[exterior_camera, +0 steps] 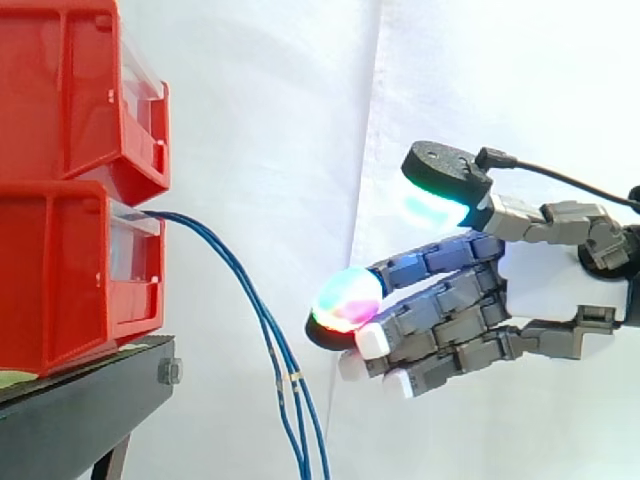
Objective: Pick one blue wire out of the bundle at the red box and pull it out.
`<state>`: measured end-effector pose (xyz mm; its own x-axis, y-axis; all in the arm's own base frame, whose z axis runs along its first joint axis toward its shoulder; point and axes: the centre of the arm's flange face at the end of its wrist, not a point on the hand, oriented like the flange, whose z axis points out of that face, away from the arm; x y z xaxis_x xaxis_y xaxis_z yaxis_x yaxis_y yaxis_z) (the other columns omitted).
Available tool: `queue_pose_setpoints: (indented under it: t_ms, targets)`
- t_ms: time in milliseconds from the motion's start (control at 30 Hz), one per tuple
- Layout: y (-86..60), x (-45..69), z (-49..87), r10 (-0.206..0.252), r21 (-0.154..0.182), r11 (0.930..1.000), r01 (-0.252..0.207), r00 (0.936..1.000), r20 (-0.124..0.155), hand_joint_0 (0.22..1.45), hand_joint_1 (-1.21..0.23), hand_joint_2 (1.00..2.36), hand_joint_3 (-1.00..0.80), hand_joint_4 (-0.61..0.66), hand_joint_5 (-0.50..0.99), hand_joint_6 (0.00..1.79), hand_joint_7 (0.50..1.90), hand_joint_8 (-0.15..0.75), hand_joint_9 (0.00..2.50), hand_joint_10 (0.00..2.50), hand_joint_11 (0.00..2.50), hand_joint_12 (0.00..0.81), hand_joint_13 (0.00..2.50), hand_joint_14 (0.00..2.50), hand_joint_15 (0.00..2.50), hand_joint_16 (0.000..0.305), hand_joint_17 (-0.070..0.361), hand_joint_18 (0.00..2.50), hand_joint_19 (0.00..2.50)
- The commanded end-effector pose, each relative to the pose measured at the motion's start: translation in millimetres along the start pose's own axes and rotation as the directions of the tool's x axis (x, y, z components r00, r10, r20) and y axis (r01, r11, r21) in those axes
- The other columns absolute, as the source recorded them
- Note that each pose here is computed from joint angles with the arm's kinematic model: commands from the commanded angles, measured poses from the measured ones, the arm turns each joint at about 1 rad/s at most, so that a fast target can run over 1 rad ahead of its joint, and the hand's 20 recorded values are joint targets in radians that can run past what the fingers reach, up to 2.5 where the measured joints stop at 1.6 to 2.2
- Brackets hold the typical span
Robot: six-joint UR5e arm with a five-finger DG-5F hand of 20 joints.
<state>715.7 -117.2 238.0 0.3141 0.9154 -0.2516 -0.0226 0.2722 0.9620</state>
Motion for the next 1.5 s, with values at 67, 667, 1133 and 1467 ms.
queue_pose_setpoints:
  t_ms: [67, 667, 1133, 1467]
  targets:
    - [-19.7, 20.1, 7.1, -0.026, -0.047, 0.9985, 0.027, 0.9991, 0.033, 0.51, -0.58, 1.01, -0.44, 0.42, -0.12, 0.5, 0.91, 0.361, 0.87, 0.01, 0.32, 0.436, 0.6, 0.01, 0.19, 0.063, 0.142, 0.6, 0.35]
    - [-36.2, 84.6, 0.6, 0.099, -0.083, 0.9915, -0.1, 0.9949, -0.019, 0.52, -0.58, 1.01, -0.44, 0.42, -0.12, 0.5, 0.91, 0.362, 0.88, 0.01, 0.32, 0.438, 0.62, 0.01, 0.2, 0.063, 0.142, 0.61, 0.36]
    - [-48.7, 121.3, 3.9, 0.116, -0.114, 0.9861, -0.121, 0.992, -0.05, 0.52, -0.58, 1.01, -0.44, 0.43, -0.12, 0.5, 0.92, 0.36, 0.88, 0.01, 0.32, 0.436, 0.63, 0.01, 0.21, 0.063, 0.142, 0.61, 0.36]
    - [-47.8, 124.5, 2.9, 0.116, -0.115, 0.9859, -0.122, 0.9917, -0.055, 0.54, -0.61, 1.01, -0.42, 0.43, -0.11, 0.5, 0.93, 0.362, 0.89, 0.01, 0.33, 0.434, 0.64, 0.01, 0.22, 0.061, 0.137, 0.62, 0.37]
